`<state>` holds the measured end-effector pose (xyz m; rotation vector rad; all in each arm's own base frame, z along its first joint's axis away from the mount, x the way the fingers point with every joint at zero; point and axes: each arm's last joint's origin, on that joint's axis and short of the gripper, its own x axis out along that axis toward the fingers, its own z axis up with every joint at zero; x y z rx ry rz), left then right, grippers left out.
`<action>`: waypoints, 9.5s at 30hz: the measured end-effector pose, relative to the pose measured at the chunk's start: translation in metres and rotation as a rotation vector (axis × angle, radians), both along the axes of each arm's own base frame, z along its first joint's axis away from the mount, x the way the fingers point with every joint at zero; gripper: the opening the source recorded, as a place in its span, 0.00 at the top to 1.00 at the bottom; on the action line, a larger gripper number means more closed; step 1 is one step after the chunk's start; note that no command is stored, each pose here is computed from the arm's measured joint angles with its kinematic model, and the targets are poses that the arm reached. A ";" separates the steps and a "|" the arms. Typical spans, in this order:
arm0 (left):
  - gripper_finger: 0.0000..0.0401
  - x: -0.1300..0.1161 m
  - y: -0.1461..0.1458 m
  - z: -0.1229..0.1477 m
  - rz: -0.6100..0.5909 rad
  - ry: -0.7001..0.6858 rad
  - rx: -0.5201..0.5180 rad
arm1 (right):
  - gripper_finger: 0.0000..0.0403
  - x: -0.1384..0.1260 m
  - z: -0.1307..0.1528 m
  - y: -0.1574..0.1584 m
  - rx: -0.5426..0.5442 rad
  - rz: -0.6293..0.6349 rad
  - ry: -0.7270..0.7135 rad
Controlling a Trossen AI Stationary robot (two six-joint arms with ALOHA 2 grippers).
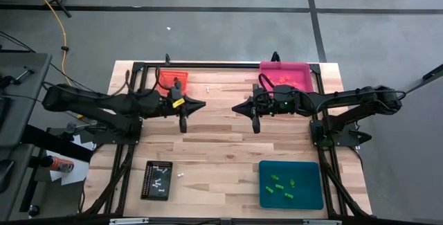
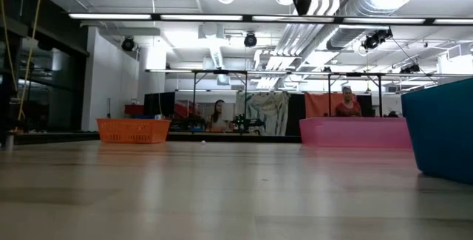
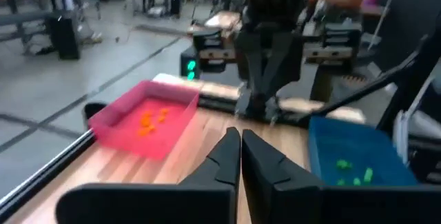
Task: Sort Halloween decoration
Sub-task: Put the top white bone toy into the black bin, then put the white bone toy into the black bin
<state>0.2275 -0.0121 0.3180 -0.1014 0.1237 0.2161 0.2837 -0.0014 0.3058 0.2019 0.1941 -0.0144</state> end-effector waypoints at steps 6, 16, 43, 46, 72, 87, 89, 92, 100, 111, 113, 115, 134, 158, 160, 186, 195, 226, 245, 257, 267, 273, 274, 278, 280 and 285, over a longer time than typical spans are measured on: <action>1.00 0.002 0.001 -0.034 0.007 -0.149 -0.061 | 1.00 0.001 0.003 0.000 -0.013 0.002 -0.034; 1.00 0.000 0.001 -0.040 0.003 -0.165 -0.090 | 1.00 0.001 0.004 0.000 -0.022 0.001 -0.038; 1.00 0.098 0.221 -0.124 0.530 0.723 -0.487 | 1.00 -0.005 0.008 -0.051 -0.008 -0.448 -0.085; 0.96 0.108 0.227 -0.132 0.533 0.749 -0.500 | 1.00 -0.007 0.006 -0.060 -0.010 -0.476 -0.070; 0.60 0.114 0.213 -0.181 0.812 0.824 -0.820 | 1.00 -0.020 0.000 -0.101 0.066 -0.583 -0.020; 0.92 0.114 0.196 -0.193 0.782 0.884 -0.811 | 1.00 -0.020 0.000 -0.101 0.058 -0.582 -0.017; 0.98 0.114 0.196 -0.193 0.773 0.890 -0.809 | 1.00 -0.020 0.000 -0.101 0.058 -0.582 -0.017; 0.97 0.114 0.195 -0.194 0.760 0.896 -0.808 | 1.00 -0.020 0.000 -0.101 0.058 -0.582 -0.017; 0.99 0.114 0.195 -0.195 0.750 0.906 -0.811 | 1.00 -0.020 0.000 -0.101 0.058 -0.581 -0.017; 1.00 0.108 0.196 -0.162 0.754 0.838 -0.664 | 1.00 -0.020 0.000 -0.101 0.066 -0.577 -0.019; 1.00 0.107 0.197 -0.140 0.743 0.771 -0.614 | 1.00 -0.020 0.000 -0.101 0.066 -0.577 -0.019; 1.00 0.102 0.197 -0.121 0.733 0.739 -0.558 | 1.00 -0.020 0.000 -0.101 0.066 -0.577 -0.019; 1.00 -0.021 0.100 -0.012 0.083 -0.083 -0.274 | 1.00 -0.015 0.001 -0.090 0.139 -0.200 -0.026; 1.00 -0.023 0.039 -0.039 -0.248 -0.247 -0.148 | 1.00 0.000 0.010 -0.025 -0.006 0.114 -0.106; 1.00 -0.023 0.039 -0.041 -0.239 -0.234 -0.151 | 1.00 0.000 0.011 -0.024 -0.015 0.107 -0.116; 1.00 -0.023 0.042 -0.043 -0.166 -0.212 -0.104 | 1.00 0.000 0.014 -0.026 -0.041 0.001 -0.145; 1.00 -0.028 -0.002 -0.045 -0.533 0.049 -0.449 | 1.00 -0.001 0.005 -0.028 0.009 -0.052 -0.056; 1.00 -0.092 -0.191 -0.152 -0.762 1.150 0.266 | 1.00 0.013 -0.019 -0.034 0.041 -0.075 0.056; 0.64 -0.084 -0.168 -0.139 -0.677 1.237 0.150 | 1.00 0.015 -0.021 -0.034 0.074 -0.082 0.063; 0.62 -0.034 -0.102 -0.058 -0.406 0.945 -0.130 | 1.00 0.014 -0.021 -0.034 0.075 -0.082 0.064; 0.62 0.035 -0.143 -0.068 -0.288 1.177 -0.133 | 1.00 0.011 -0.032 -0.034 0.031 -0.070 0.185; 0.62 0.055 -0.170 -0.100 -0.113 1.280 -0.265 | 1.00 0.007 -0.041 -0.033 0.011 -0.060 0.288; 0.62 0.056 -0.172 -0.105 -0.086 1.295 -0.294 | 1.00 0.006 -0.042 -0.033 0.012 -0.060 0.296; 0.62 0.057 -0.178 -0.124 -0.038 1.397 -0.379 | 1.00 0.006 -0.043 -0.033 0.013 -0.060 0.304; 0.62 0.058 -0.179 -0.132 -0.043 1.446 -0.388 | 1.00 0.006 -0.043 -0.033 0.013 -0.060 0.304; 0.62 0.064 -0.178 -0.149 -0.022 1.492 -0.371 | 1.00 0.006 -0.042 -0.033 0.013 -0.060 0.303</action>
